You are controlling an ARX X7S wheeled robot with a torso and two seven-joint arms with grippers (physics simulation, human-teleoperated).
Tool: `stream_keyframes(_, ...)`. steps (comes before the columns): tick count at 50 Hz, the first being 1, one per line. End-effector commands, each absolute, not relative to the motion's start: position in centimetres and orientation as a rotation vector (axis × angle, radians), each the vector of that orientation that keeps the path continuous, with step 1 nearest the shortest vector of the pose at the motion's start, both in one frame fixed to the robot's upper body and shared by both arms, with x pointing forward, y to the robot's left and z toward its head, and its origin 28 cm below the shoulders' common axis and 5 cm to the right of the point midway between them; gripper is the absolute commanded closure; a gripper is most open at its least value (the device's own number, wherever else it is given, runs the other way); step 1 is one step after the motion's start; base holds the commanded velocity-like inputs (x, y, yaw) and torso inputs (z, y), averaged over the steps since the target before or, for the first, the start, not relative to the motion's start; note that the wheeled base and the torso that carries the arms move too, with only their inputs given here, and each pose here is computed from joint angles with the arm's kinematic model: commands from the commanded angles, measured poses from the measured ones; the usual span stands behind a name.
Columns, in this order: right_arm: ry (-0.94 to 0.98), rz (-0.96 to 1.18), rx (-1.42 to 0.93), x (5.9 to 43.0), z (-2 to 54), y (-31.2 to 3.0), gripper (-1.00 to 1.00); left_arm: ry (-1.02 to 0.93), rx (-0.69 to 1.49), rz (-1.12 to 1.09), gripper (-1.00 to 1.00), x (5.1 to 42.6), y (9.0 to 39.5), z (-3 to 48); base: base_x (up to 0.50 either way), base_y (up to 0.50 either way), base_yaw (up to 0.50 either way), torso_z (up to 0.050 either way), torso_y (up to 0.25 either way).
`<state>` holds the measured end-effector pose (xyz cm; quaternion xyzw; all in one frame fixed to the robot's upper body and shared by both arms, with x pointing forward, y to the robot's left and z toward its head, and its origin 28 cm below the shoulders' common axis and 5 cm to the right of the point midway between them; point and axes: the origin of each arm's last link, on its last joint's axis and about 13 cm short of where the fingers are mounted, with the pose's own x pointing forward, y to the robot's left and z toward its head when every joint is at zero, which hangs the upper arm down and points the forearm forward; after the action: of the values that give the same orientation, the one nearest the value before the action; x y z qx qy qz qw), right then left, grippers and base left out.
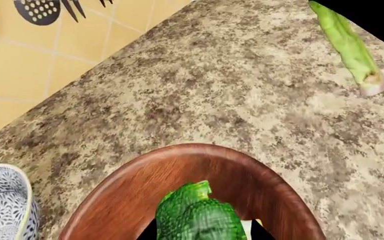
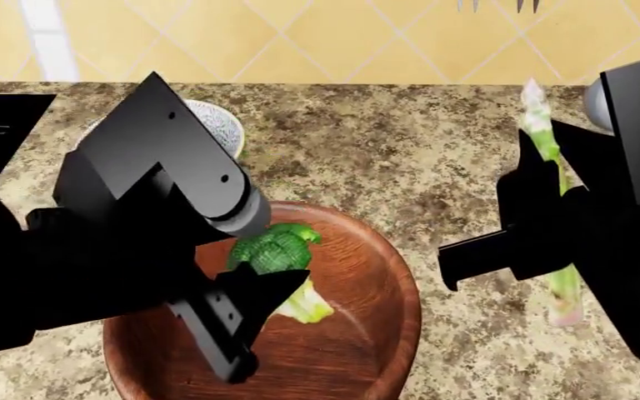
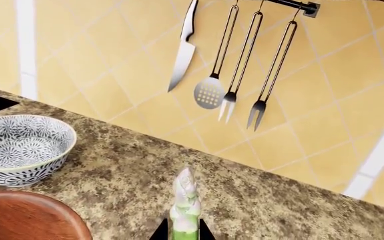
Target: Pick the broccolis and asparaguss from the sink and place them in one bowl. Place the onion in the other bowl. Then turn off the sink faucet.
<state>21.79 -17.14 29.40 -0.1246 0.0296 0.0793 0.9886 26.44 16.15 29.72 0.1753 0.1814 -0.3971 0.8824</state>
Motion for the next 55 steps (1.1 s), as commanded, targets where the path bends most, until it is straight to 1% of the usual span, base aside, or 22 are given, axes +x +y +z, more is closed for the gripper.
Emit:
stream_keyframes(1,0.062,0.162,-0.242,21.8,29.1,-17.2,1.00,0.428,0.378,-0.810,1.00,27.2,15.5,29.1,0.00,0.00,0.00,0.000,0.000)
stream_keyframes(10,0.063,0.167,-0.244,21.9,29.3,-17.1,1.00,0.440,0.395,-0.806,1.00,27.3,15.6,28.9,0.00,0.00,0.00,0.000,0.000)
stream_keyframes(11,0.063,0.167,-0.243,21.9,29.3,-17.1,1.00,0.440,0.395,-0.804,-1.00,27.3,15.5,28.8,0.00,0.00,0.00,0.000,0.000)
stream_keyframes(18,0.058,0.172,-0.253,22.2,29.9,-17.1,1.00,0.454,0.391,-0.821,-1.00,27.3,15.6,29.2,0.00,0.00,0.00,0.000,0.000)
stream_keyframes(24,0.079,0.216,-0.266,23.4,31.6,-17.1,1.00,0.438,0.336,-0.794,-1.00,27.7,16.3,30.3,0.00,0.00,0.00,0.003,0.000)
stream_keyframes(27,0.092,0.246,-0.262,23.8,32.8,-16.7,1.00,0.406,0.285,-0.740,-1.00,27.8,17.6,30.7,0.00,0.00,0.00,0.000,0.000)
stream_keyframes(29,0.120,0.280,-0.243,24.3,34.0,-16.4,1.00,0.380,0.233,-0.670,-1.00,28.1,19.1,31.1,0.00,0.00,0.00,0.000,0.000)
stream_keyframes(30,0.131,0.287,-0.248,24.4,34.2,-16.3,1.00,0.373,0.227,-0.657,-1.00,28.1,19.2,31.1,0.00,0.00,0.00,0.000,0.000)
stream_keyframes(31,0.149,0.308,-0.228,24.7,34.6,-16.1,1.00,0.364,0.196,-0.615,-1.00,28.2,19.6,31.1,0.00,0.00,0.00,0.000,0.000)
stream_keyframes(32,0.168,0.326,-0.234,24.9,35.0,-15.8,1.00,0.387,0.109,-0.579,-1.00,28.1,20.2,31.0,0.00,0.00,0.00,0.000,0.000)
stream_keyframes(36,0.211,0.393,-0.198,25.8,36.1,-14.9,1.00,0.305,0.114,-0.498,-1.00,27.4,21.9,30.3,0.00,0.00,0.00,0.000,0.000)
stream_keyframes(37,0.230,0.393,-0.199,26.2,36.4,-14.7,1.00,0.295,0.156,-0.466,-1.00,27.2,22.5,30.3,0.00,0.00,0.00,0.000,0.000)
stream_keyframes(40,0.256,0.454,-0.165,27.0,37.2,-13.8,1.00,0.231,0.200,-0.410,-1.00,26.3,23.8,31.2,0.00,0.00,0.00,0.000,0.000)
stream_keyframes(44,0.326,0.530,-0.131,28.1,37.4,-12.7,1.00,0.164,0.174,-0.340,-1.00,25.0,25.2,32.7,0.00,0.00,0.00,0.000,0.000)
stream_keyframes(48,0.393,0.639,-0.126,29.6,38.4,-11.0,1.00,0.145,0.178,-0.295,-1.00,23.6,26.4,31.7,0.00,0.00,0.00,0.000,0.000)
stream_keyframes(49,0.420,0.639,-0.088,29.9,38.3,-10.8,1.00,0.154,0.163,-0.286,-1.00,23.5,26.8,31.6,0.00,0.00,0.00,0.000,0.000)
stream_keyframes(55,0.513,0.724,-0.136,31.1,39.0,-8.8,1.00,0.143,0.145,-0.229,-1.00,22.9,28.1,30.7,0.00,0.00,0.00,0.000,0.000)
